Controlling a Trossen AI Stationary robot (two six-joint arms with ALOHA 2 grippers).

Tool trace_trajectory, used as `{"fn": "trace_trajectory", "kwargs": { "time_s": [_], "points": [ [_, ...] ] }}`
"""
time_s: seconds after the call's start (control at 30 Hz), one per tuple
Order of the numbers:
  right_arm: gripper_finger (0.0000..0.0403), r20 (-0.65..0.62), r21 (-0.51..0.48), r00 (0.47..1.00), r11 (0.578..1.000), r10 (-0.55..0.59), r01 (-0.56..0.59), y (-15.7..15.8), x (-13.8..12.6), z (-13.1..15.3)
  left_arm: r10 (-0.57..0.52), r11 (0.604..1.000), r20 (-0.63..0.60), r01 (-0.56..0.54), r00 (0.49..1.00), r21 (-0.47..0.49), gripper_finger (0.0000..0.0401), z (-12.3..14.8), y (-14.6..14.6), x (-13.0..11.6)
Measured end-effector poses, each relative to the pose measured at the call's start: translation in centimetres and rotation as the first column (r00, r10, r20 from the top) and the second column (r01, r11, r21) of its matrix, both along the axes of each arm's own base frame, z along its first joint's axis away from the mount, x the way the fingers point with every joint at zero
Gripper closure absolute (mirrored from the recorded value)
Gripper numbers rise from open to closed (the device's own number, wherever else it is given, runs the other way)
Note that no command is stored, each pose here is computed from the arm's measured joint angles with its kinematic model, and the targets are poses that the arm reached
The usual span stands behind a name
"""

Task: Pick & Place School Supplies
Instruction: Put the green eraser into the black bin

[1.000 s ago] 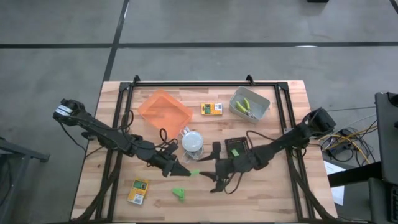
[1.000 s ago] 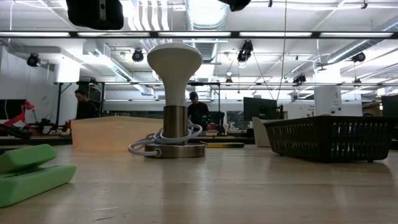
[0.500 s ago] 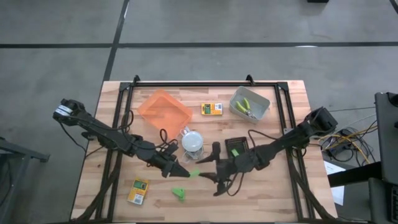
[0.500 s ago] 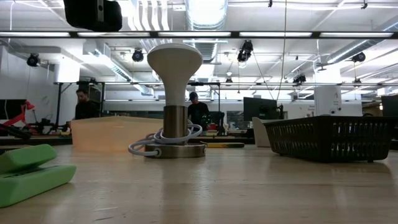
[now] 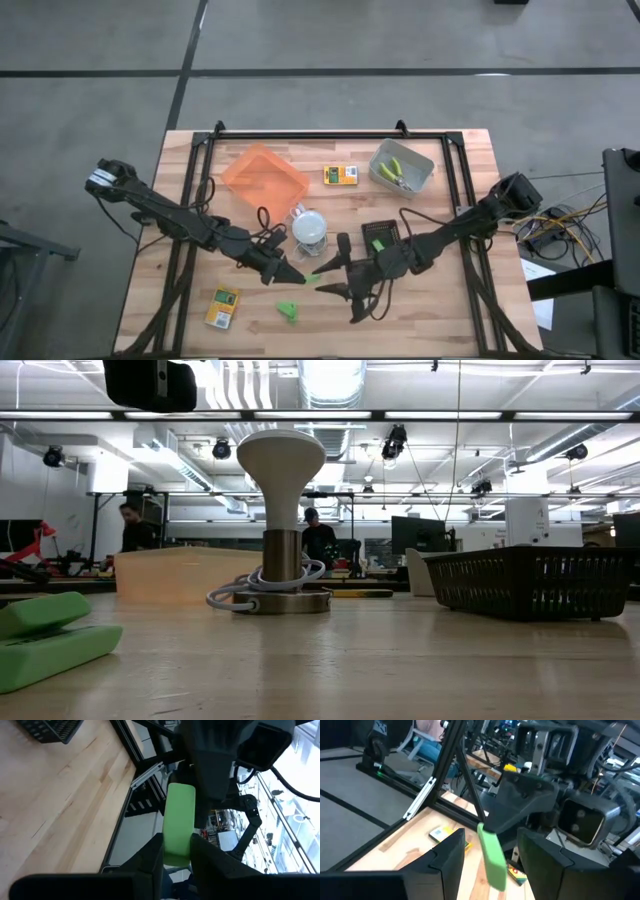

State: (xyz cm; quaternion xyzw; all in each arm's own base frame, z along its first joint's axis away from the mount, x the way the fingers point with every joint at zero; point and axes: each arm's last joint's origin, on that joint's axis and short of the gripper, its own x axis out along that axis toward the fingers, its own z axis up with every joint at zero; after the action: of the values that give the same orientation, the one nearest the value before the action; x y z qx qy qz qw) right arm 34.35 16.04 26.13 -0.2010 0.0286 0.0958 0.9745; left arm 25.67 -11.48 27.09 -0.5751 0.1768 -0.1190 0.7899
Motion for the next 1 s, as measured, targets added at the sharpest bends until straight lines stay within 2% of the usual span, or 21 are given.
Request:
{"fn": "trace_trajectory", "kwargs": {
  "time_s": [0.63, 1.0],
  "points": [
    [0.0239, -0.049, -0.020, 0.999, 1.000, -0.010, 0.009, -0.2, -0.2, -0.9, -0.002, 1.000, 0.016, 0.002, 1.000, 0.009, 0.0316, 0.2, 0.0, 0.0],
    [0.0272, -0.061, -0.027, 0.998, 1.000, -0.012, 0.010, -0.2, -0.2, -1.0, -0.002, 1.000, 0.013, 0.002, 1.000, 0.010, 0.0316, 0.1, 0.0, 0.0]
  ]
}}
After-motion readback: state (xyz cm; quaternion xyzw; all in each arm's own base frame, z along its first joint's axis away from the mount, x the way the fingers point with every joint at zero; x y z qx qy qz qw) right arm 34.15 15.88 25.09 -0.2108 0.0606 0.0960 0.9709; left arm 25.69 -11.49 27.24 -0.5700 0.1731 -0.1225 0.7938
